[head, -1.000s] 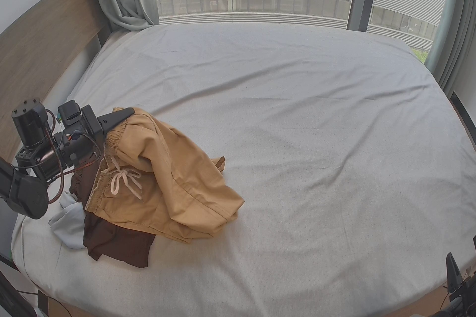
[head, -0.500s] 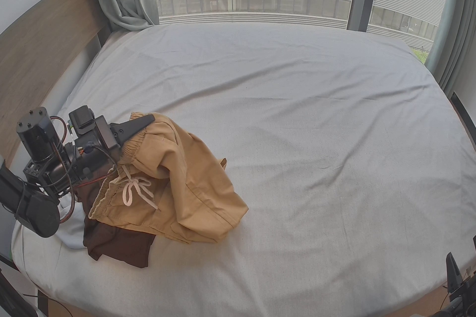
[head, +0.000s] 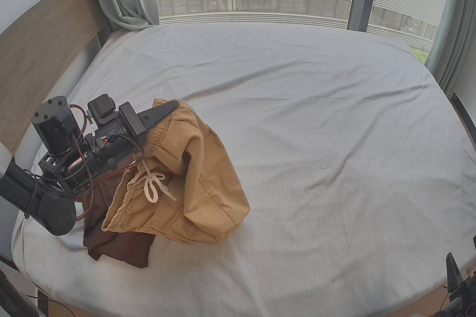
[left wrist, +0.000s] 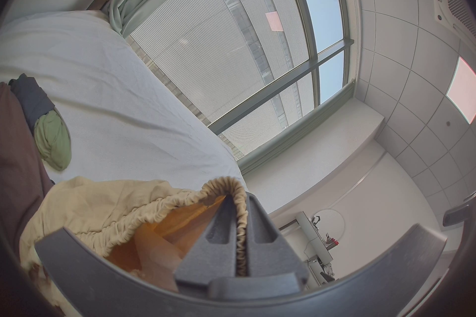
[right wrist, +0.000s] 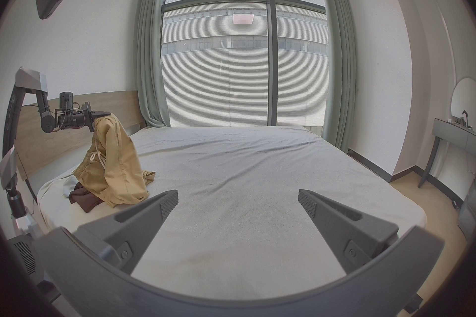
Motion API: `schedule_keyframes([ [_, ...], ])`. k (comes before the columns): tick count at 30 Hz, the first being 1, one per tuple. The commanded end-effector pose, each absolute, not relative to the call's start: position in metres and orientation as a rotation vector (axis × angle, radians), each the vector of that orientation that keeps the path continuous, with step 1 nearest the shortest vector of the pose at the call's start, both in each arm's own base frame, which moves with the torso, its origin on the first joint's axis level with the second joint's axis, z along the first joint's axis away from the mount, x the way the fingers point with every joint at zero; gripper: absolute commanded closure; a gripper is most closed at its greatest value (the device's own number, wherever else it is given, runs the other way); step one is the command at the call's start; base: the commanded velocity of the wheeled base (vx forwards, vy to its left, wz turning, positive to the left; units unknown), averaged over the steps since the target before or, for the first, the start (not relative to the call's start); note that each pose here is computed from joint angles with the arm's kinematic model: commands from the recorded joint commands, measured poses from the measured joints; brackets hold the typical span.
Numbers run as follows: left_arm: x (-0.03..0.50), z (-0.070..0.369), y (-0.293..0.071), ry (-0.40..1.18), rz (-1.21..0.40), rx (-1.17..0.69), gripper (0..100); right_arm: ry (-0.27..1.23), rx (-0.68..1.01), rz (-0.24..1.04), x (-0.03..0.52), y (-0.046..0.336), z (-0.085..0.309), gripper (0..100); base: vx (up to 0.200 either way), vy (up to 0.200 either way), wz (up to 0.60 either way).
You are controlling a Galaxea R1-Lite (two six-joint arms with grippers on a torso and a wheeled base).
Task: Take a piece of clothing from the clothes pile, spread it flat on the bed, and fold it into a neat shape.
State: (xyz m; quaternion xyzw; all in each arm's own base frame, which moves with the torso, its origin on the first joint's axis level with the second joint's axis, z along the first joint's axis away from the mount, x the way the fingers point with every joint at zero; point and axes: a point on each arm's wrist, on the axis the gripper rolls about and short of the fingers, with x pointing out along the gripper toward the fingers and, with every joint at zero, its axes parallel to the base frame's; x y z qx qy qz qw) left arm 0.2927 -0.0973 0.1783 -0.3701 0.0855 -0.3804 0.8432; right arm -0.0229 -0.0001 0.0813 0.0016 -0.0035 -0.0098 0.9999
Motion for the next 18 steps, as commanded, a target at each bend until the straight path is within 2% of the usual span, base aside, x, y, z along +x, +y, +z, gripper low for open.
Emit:
schedule_keyframes([
  [1,0.301,0.187,-0.117,0.154,-0.816,-0.795,100,0.005,0.003,-0.02,-0.022,0.0,0.076,0,0.0,0.0,0.0],
  [9,0.304,0.191,-0.141,0.17,-0.845,-0.817,100,0.005,0.003,-0.02,-0.022,0.0,0.076,0,0.0,0.0,0.0],
  [18,0.298,0.215,-0.174,0.204,-0.91,-0.939,100,0.005,0.003,-0.02,-0.022,0.0,0.076,0,0.0,0.0,0.0],
])
